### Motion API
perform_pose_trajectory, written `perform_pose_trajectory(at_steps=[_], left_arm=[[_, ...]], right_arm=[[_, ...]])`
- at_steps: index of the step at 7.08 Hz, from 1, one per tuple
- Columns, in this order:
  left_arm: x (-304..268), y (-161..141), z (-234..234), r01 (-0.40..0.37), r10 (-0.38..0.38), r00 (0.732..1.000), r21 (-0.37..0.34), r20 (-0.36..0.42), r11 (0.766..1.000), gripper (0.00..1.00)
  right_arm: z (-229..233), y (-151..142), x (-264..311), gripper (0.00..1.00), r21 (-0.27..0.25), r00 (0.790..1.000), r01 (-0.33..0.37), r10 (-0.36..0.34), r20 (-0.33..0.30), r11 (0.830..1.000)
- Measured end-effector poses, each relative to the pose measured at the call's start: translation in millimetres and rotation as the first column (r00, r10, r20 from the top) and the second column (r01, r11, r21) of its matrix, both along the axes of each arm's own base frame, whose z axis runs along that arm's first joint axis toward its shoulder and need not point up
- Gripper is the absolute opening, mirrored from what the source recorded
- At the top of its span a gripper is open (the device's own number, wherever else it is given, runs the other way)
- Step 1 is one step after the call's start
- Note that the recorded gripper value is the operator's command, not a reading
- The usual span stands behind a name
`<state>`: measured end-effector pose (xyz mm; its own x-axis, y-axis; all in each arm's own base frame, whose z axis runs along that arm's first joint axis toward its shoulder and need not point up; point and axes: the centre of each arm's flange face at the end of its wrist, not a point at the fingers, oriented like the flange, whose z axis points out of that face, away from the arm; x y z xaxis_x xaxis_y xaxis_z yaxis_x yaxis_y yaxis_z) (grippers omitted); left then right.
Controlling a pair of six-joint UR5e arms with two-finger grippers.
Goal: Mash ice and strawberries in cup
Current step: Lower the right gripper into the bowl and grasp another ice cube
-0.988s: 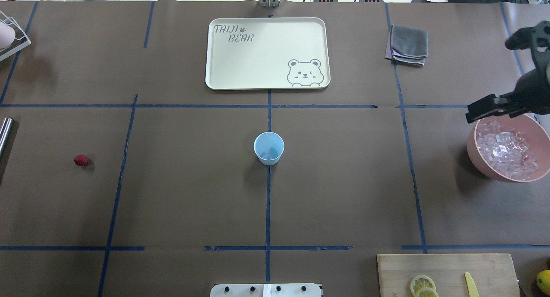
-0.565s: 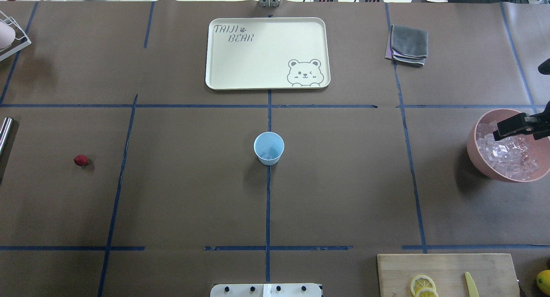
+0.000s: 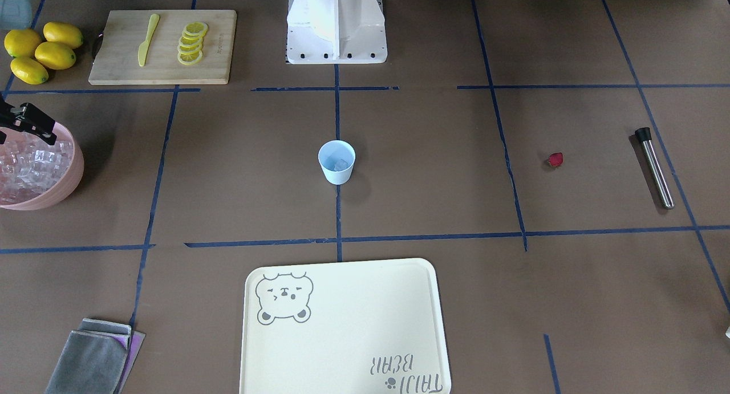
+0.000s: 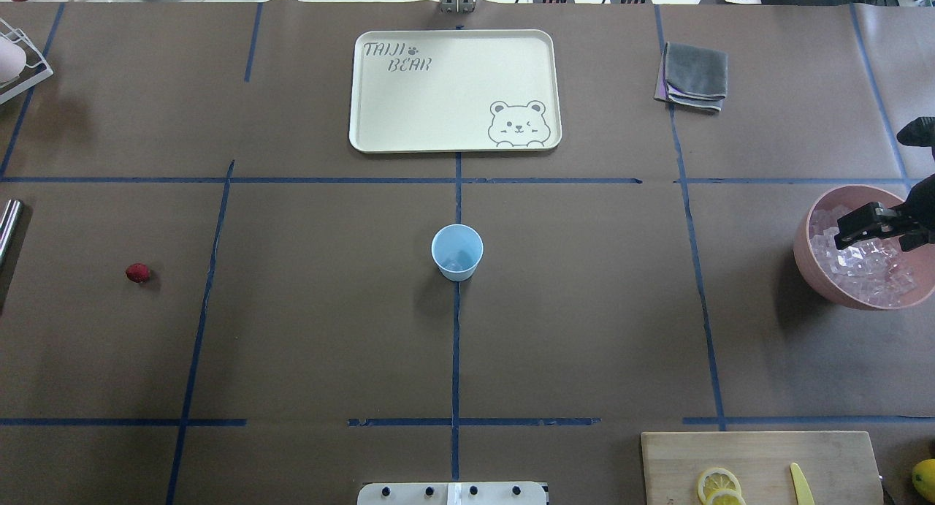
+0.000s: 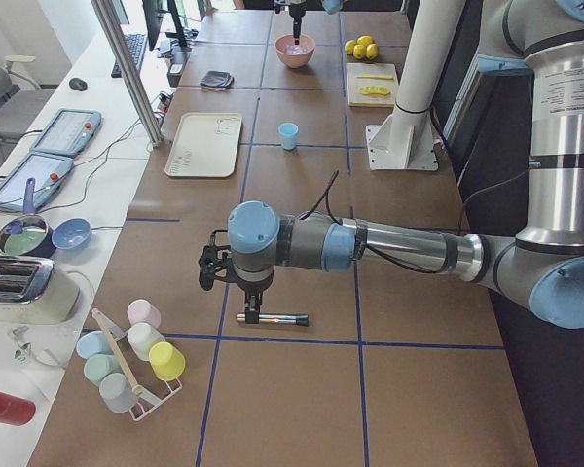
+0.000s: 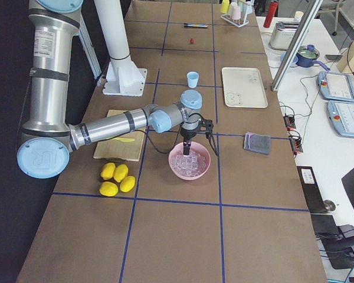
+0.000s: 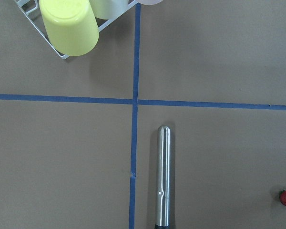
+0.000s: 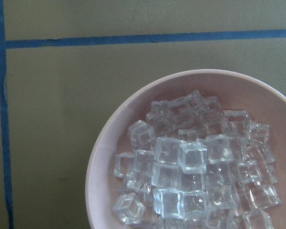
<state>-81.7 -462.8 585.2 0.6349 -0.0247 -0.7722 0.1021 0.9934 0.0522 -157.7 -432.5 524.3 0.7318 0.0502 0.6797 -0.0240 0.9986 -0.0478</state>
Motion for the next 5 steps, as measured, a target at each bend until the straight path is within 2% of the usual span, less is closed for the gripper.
perform_pose_trajectory(at_steps=[2,5], left_arm=[[0,0,0,0.000,0.000,1.000,0.001,0.000,1.000,1.00],[0,0,-2,0.000,0.000,1.000,0.003,0.000,1.000,1.00]], right_arm=[[13,0,-16,0.98,-0.019,0.999,0.030,-0.030,-0.013,0.999],[20,-1,-20,0.95,-0.027,0.999,0.038,-0.039,-0.022,0.999]])
